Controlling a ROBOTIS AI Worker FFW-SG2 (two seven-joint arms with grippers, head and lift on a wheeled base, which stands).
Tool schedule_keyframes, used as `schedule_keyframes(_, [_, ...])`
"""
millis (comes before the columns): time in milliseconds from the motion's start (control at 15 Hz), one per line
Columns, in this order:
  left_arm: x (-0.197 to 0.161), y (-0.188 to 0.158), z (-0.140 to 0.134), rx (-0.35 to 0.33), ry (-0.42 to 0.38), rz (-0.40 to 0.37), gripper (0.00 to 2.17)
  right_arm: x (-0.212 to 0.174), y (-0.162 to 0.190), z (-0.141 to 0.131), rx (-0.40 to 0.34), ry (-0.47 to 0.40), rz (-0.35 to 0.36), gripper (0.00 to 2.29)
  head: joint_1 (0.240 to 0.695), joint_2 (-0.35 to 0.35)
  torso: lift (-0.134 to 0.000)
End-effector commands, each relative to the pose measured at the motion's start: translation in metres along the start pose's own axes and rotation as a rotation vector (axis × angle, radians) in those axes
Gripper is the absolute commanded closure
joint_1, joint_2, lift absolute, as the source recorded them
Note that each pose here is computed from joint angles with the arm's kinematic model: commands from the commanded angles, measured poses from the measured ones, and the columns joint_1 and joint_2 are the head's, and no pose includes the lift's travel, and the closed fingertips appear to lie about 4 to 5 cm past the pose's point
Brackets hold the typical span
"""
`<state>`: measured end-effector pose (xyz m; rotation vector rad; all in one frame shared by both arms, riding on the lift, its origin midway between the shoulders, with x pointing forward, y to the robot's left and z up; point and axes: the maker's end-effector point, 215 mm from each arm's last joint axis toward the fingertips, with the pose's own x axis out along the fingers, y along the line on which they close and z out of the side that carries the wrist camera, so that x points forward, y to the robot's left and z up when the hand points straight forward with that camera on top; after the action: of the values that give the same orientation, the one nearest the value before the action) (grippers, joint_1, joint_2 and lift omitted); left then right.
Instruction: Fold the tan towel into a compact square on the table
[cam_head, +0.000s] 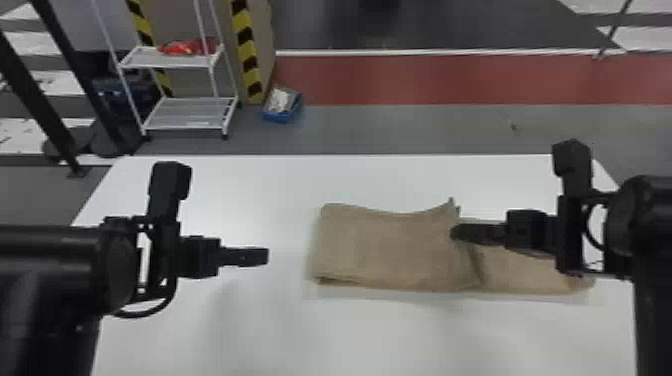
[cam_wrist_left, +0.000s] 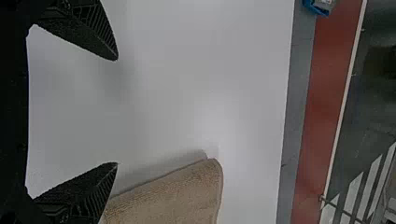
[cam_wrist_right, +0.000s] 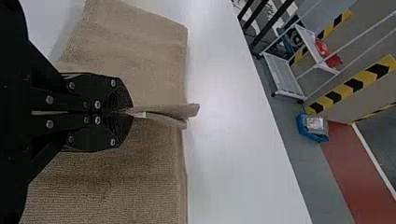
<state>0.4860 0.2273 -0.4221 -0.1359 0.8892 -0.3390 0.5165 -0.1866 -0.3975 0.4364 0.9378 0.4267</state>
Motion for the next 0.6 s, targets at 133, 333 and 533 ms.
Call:
schedule_keyframes(133, [-0.001,0.002,-0.002,-0.004,0.001,0.003,0.08,-0.028,-0.007,0.025,0.001,-0.083,0.004,1.33,0.695,0.047,-0.124])
schedule_keyframes(333, [0.0,0.002,-0.002,-0.003,0.002,0.005,0.08,-0.053,-0.032,0.034,0.045,-0.134,0.001,1.33,0.695,0.021,-0.124])
schedule_keyframes(533, [0.002,-0.002,-0.002,0.002,0.003,-0.001,0.08,-0.028,-0.049,-0.006,0.094,-0.035,-0.021,1.33,0.695,-0.02,-0.124])
